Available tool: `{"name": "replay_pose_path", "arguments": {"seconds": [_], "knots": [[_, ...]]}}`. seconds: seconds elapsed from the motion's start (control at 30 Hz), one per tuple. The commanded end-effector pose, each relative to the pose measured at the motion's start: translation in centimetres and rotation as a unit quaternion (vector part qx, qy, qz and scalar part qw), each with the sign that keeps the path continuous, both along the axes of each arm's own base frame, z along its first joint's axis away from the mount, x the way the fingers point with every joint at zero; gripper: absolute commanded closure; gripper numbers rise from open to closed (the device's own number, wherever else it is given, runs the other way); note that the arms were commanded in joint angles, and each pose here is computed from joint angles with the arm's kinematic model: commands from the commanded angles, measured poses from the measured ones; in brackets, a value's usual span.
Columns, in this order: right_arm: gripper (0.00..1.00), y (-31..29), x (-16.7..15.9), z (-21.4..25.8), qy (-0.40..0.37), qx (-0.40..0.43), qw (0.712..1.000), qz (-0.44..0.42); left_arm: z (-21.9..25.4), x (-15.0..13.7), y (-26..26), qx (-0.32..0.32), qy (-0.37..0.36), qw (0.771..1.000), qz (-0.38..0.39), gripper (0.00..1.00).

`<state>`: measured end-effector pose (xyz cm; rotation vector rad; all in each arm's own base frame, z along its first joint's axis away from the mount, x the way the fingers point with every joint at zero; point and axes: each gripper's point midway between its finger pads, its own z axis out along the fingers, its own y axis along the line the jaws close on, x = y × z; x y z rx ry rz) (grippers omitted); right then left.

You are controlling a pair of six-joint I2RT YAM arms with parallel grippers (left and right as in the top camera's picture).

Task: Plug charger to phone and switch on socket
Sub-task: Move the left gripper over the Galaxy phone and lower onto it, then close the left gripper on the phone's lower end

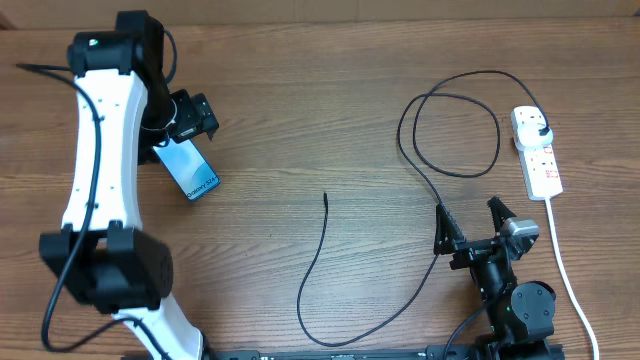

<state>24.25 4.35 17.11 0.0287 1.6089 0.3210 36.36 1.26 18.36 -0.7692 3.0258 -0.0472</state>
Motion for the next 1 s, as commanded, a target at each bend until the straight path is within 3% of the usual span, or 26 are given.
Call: {"name": "replay_pose_path", "arguments": {"seconds": [0.0, 0.1, 0.13, 0.17, 0.2, 0.23, 0.27, 0.3, 0.33, 0.7, 0.8, 0.97], "knots": [[0.00, -0.1, 0.0, -0.2, -0.002, 0.002, 1.000, -0.004, -2.4, 0.9, 1.5, 0.034, 0.029, 0.999, 0.017, 0.01], [0.00, -0.1, 0.0, -0.2, -0.002, 0.002, 1.000, -0.004, -4.6, 1.6, 1.5, 0.033, 0.052, 0.998, 0.015, 0.01], [0.00, -0.1, 0.0, -0.2, -0.002, 0.002, 1.000, -0.004, -5.4, 1.6, 1.5, 0.032, 0.062, 0.997, 0.015, 0.14], [0.00, -0.1, 0.0, -0.2, -0.002, 0.002, 1.000, -0.004, -6.0, 1.7, 1.5, 0.033, 0.069, 0.997, 0.014, 0.56], [0.00, -0.1, 0.0, -0.2, -0.002, 0.002, 1.000, -0.004, -6.5, 1.7, 1.5, 0.034, 0.076, 0.996, 0.014, 0.73], [0.00, -0.1, 0.0, -0.2, -0.002, 0.002, 1.000, -0.004, -6.9, 1.8, 1.5, 0.034, 0.080, 0.996, 0.014, 0.76], [0.00, -0.1, 0.0, -0.2, -0.002, 0.002, 1.000, -0.004, -7.5, 1.9, 1.5, 0.033, 0.086, 0.996, 0.014, 0.68], [0.00, -0.1, 0.0, -0.2, -0.002, 0.002, 1.000, -0.004, -8.0, 2.1, 1.5, 0.032, 0.088, 0.996, 0.014, 0.40], [0.00, -0.1, 0.0, -0.2, -0.002, 0.002, 1.000, -0.004, -8.5, 2.3, 1.5, 0.031, 0.089, 0.995, 0.014, 0.00], [0.00, -0.1, 0.0, -0.2, -0.002, 0.002, 1.000, -0.004, -9.8, 5.8, 2.2, 0.049, 0.031, 0.998, 0.017, 0.00], [0.00, -0.1, 0.0, -0.2, -0.002, 0.002, 1.000, -0.004, -9.7, 5.6, 3.5, 0.088, 0.034, 0.995, 0.041, 0.01], [0.00, -0.1, 0.0, -0.2, -0.002, 0.002, 1.000, -0.004, -10.8, 5.3, 3.3, 0.088, 0.040, 0.995, 0.038, 0.00]]}}
